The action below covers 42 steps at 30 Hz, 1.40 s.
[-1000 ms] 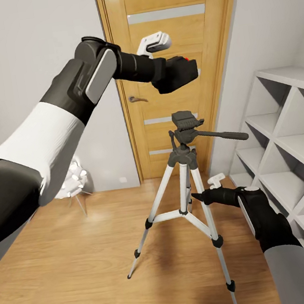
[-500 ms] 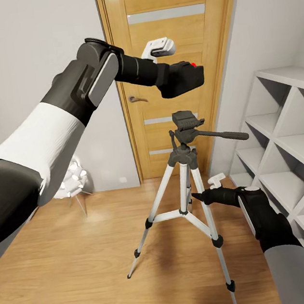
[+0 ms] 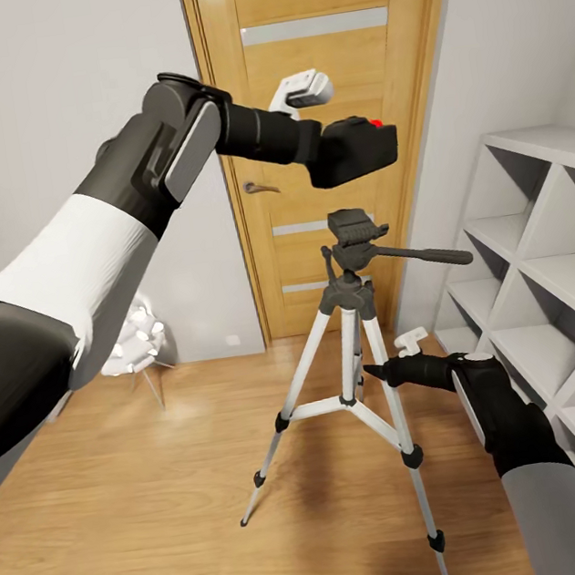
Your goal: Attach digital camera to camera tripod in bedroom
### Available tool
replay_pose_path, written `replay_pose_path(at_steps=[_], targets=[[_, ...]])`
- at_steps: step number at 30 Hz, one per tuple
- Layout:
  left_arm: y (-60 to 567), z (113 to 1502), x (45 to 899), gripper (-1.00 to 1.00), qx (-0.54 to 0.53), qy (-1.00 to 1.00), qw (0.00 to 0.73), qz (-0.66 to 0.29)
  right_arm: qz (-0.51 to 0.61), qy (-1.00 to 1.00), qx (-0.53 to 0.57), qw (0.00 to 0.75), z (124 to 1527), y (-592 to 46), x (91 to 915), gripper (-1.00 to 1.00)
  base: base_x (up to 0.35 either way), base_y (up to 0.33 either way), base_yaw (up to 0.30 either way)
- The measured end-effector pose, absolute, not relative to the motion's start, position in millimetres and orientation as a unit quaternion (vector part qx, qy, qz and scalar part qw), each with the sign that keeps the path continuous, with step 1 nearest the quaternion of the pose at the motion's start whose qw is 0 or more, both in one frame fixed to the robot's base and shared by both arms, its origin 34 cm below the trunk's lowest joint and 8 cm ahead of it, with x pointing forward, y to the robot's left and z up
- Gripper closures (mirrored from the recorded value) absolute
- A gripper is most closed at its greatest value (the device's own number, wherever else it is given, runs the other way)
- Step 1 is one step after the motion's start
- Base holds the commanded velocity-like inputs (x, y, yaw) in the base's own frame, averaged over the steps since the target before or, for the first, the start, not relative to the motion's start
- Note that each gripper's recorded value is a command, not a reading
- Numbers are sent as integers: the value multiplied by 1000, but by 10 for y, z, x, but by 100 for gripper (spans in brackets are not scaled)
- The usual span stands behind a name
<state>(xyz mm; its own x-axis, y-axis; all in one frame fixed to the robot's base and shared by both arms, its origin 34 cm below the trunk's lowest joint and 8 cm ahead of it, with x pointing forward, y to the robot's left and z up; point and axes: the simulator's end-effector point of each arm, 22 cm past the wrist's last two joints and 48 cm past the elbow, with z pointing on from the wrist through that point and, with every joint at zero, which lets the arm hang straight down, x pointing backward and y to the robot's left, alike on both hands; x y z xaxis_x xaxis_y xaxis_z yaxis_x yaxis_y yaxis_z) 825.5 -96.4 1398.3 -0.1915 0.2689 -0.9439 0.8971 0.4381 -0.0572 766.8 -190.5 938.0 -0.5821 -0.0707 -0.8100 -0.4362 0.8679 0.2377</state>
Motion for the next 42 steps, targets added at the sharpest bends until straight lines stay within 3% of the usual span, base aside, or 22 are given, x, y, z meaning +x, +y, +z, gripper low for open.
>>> replay_pose_path(at_steps=[24, 30, 42], targets=[[-579, 13980, 8441, 100, 401, 705, 489, -320, 211, 864, -146, 433, 9381, -1908, 7669, 100, 0, 0, 0], [-698, 14032, 8290, 100, 453, 642, 505, -357, 211, 864, -145, 434, 9383, -1918, 7671, 100, 0, 0, 0], [-764, 13739, 8300, 100, 499, 623, 510, -321, 211, 864, -145, 434, 9383, -1918, 7671, 100, 0, 0, 0]])
